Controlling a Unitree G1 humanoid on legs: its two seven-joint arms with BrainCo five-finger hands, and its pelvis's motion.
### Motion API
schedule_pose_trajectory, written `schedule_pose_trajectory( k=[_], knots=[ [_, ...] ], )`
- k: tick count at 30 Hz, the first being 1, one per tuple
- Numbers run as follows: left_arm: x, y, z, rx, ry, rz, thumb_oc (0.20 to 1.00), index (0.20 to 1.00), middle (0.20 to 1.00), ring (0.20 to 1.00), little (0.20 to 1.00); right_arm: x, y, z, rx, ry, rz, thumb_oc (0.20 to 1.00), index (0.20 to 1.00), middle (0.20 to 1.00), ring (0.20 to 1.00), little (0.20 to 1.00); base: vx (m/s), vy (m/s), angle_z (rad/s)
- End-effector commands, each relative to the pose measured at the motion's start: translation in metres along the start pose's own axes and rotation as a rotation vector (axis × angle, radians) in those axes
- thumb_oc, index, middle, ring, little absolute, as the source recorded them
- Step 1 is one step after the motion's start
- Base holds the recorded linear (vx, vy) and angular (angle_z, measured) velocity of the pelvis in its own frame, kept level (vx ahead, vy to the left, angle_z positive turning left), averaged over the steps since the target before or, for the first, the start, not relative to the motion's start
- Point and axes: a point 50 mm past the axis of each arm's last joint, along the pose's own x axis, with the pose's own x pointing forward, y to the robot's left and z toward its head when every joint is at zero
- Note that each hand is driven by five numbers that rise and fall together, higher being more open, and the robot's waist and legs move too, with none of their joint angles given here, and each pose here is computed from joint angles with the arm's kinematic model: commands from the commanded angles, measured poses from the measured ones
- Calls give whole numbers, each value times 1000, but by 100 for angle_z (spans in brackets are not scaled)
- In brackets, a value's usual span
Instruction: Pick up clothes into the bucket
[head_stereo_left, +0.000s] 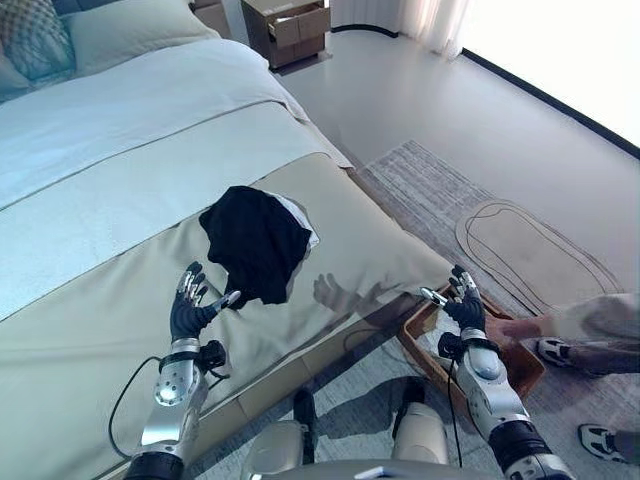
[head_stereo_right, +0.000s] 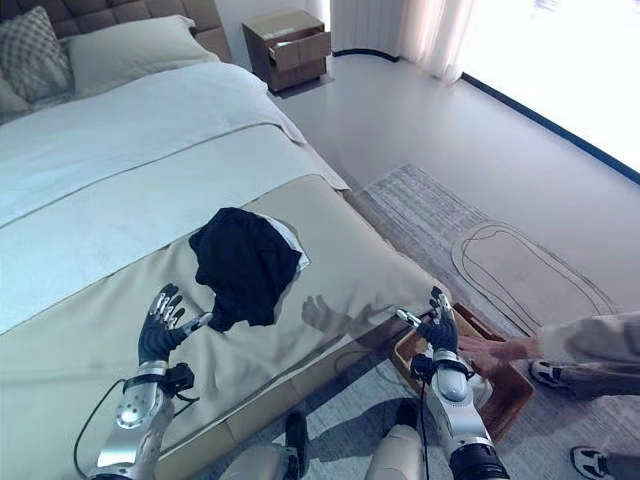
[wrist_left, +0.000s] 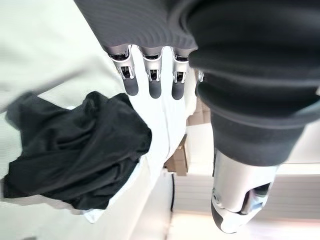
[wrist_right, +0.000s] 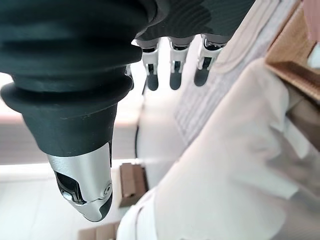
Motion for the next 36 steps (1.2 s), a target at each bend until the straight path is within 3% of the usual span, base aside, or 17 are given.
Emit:
schedule_pose_trajectory(
  k=[1,21,28,36],
  knots=[
    [2,2,28,3,-156,-10,1000,1000,1000,1000,1000,16,-1,30,25,-126,-5,1000,1000,1000,1000,1000,108,-90,14],
    [7,-4,25,10,-131,-31,1000,1000,1000,1000,1000,2,-16,17,39,-92,-34,1000,1000,1000,1000,1000,41,-112,8],
    [12,1,14,172,-106,46,1000,1000,1000,1000,1000,6,2,20,-16,-95,57,1000,1000,1000,1000,1000,129,164,-23],
    [42,4,44,359,-267,190,1000,1000,1000,1000,1000,19,27,51,-17,-207,109,1000,1000,1000,1000,1000,-36,183,-29]
  ],
)
